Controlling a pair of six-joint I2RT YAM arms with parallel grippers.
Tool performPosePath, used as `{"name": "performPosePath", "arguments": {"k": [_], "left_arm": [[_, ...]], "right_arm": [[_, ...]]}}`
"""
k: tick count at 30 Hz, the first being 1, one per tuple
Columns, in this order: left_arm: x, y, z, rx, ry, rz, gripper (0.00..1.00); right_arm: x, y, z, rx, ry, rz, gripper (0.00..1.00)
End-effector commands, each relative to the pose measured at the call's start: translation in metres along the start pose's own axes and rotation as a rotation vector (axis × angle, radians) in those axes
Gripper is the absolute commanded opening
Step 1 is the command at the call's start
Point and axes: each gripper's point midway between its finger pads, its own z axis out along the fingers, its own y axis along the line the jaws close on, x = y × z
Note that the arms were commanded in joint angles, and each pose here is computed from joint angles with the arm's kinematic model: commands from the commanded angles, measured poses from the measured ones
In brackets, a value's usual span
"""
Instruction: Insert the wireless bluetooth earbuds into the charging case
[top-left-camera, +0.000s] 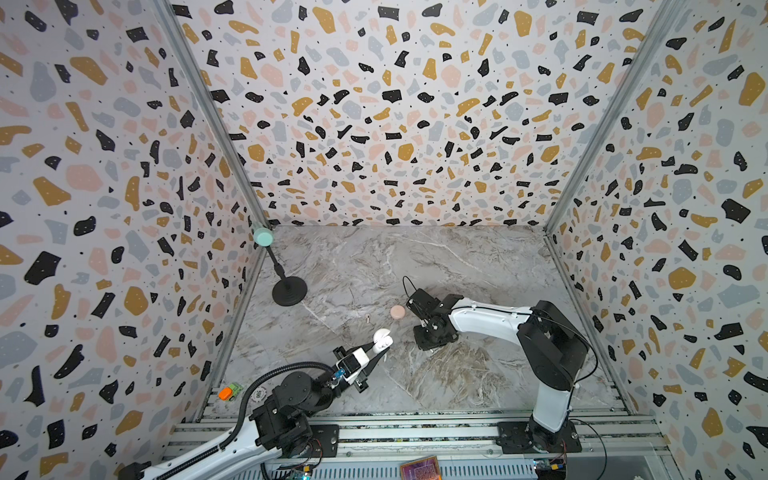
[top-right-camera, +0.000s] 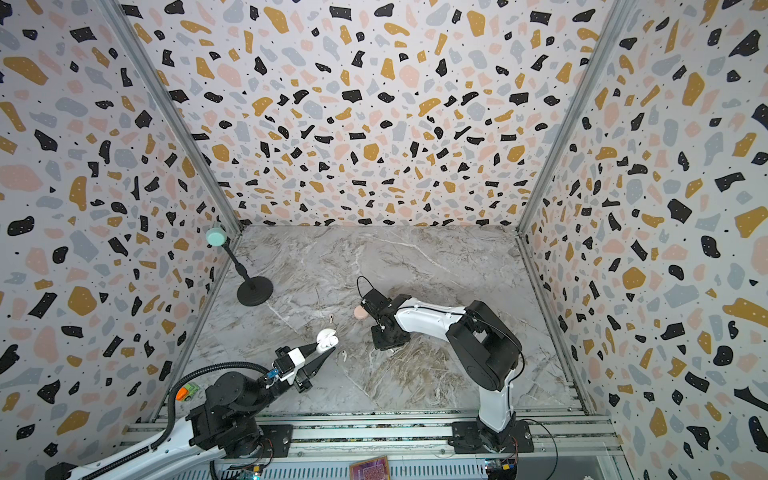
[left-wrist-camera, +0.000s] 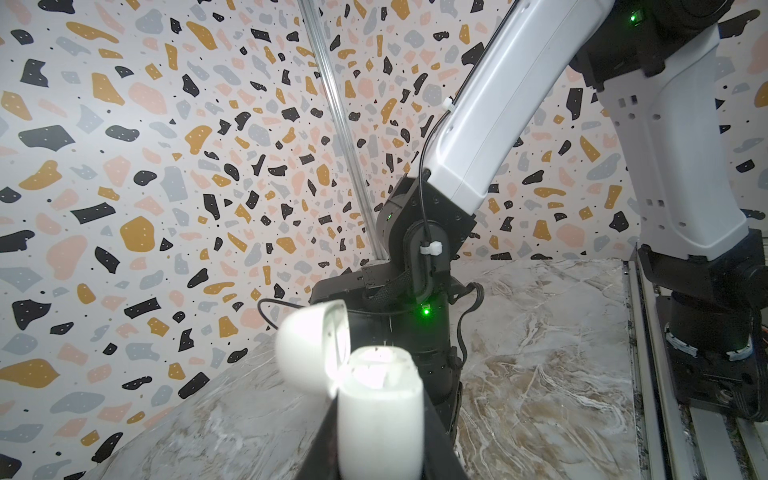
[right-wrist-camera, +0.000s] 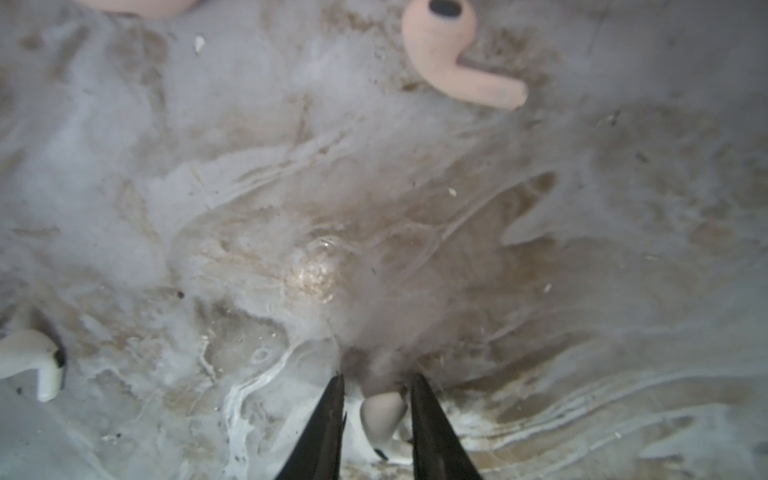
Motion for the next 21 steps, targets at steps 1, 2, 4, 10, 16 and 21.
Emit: {"name": "performPosePath", "arguments": {"k": [1, 2, 4, 10, 16, 21], "left_arm": [[-0.01, 0.001, -0.0013, -0.005, -0.046, 0.006, 0.0], [-0.0097, 0.0009, -0.0014, -0.005, -0.045, 0.005, 0.0], [-0.0098, 0.0009, -0.0014, -0.005, -0.045, 0.005, 0.0], [-0.01, 0.001, -0.0015, -0.005, -0.045, 0.007, 0.0], [-0.0102, 0.0007, -0.0017, -0.003, -0.046, 0.009, 0.0], [-0.0095, 0.0005, -0.0018, -0.003, -0.045, 0.009, 0.0]], "right_arm": [[0.0106, -0.0147, -0.008, 0.049, 0.031, -0.017, 0.3], [0.0105, -0.0146, -0.0088, 0.049, 0.032, -0.021, 0.3], [0.0118, -0.0155, -0.0085, 0.05, 0.037, -0.028, 0.3], [0.0136, -0.0138, -0.0045, 0.045, 0.054, -0.041, 0.29], [0.0161, -0.0142, -0.0025, 0.042, 0.058, -0.038, 0.27], [0.0175, -0.0138, -0.0014, 0.033, 0.058, -0.031, 0.23]]}}
